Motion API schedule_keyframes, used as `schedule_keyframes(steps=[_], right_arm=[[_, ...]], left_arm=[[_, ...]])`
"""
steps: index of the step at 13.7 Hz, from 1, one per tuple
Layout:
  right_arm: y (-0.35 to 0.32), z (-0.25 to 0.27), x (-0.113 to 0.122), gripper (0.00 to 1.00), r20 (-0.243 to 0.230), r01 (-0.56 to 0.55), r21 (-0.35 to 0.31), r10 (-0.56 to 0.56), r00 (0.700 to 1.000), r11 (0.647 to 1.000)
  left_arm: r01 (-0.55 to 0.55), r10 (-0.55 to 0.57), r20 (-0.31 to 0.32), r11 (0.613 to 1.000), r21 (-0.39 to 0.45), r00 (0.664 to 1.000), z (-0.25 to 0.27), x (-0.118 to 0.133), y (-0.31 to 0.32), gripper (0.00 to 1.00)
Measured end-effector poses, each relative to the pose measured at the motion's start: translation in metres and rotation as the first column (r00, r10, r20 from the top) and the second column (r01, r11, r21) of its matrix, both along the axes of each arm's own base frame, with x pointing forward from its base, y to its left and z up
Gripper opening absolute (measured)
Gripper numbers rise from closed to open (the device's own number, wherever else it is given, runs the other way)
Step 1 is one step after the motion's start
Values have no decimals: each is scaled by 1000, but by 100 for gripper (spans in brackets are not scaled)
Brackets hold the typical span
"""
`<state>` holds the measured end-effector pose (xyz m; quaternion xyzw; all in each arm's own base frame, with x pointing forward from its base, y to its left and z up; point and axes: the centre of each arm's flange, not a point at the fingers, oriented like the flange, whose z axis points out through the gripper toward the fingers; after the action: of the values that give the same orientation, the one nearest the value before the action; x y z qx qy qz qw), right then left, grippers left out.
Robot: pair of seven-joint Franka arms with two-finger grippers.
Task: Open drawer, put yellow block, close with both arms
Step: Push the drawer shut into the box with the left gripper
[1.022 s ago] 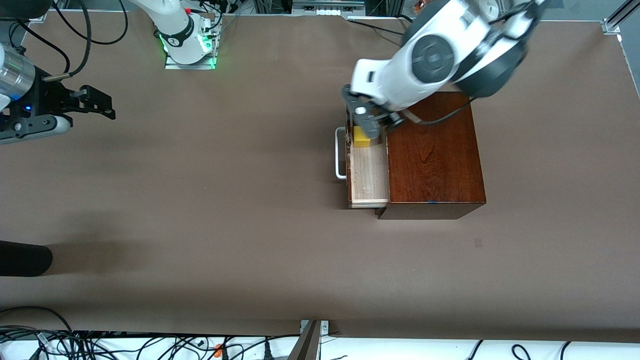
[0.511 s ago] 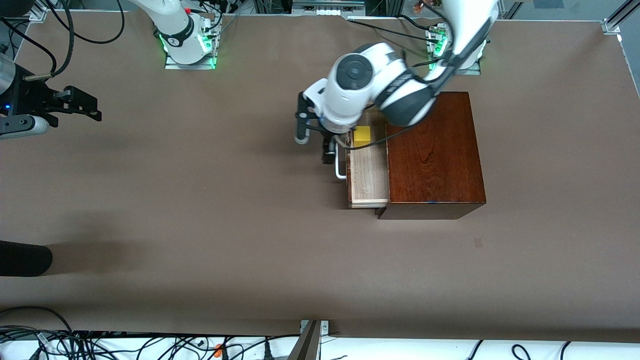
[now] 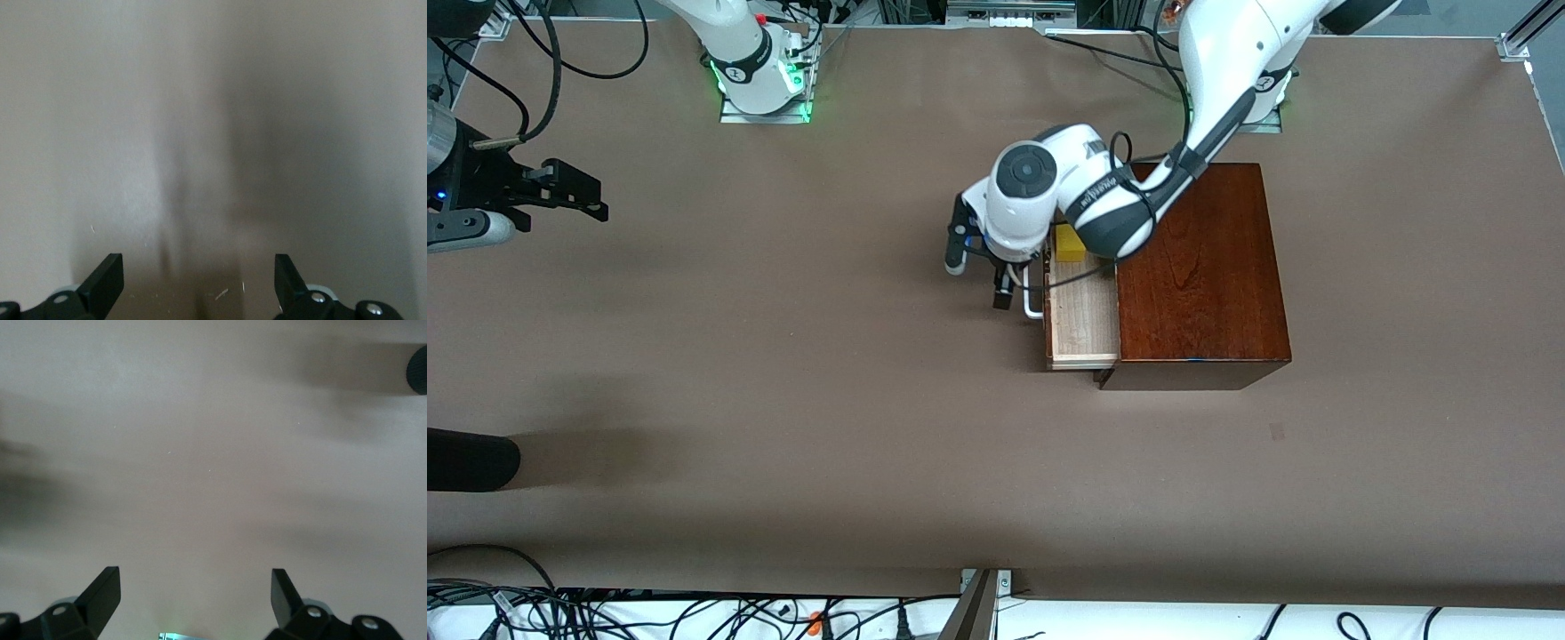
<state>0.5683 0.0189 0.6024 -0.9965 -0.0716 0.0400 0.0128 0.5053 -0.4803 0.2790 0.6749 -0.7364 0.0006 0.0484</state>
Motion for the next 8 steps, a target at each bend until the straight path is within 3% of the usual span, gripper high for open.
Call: schedule_keyframes(steps=[8], right_arm=[[0, 0, 0, 100, 0, 0, 0, 0, 1000, 1000]], left_arm=[[-64, 89, -122, 978, 198, 989, 8, 27, 73, 100]])
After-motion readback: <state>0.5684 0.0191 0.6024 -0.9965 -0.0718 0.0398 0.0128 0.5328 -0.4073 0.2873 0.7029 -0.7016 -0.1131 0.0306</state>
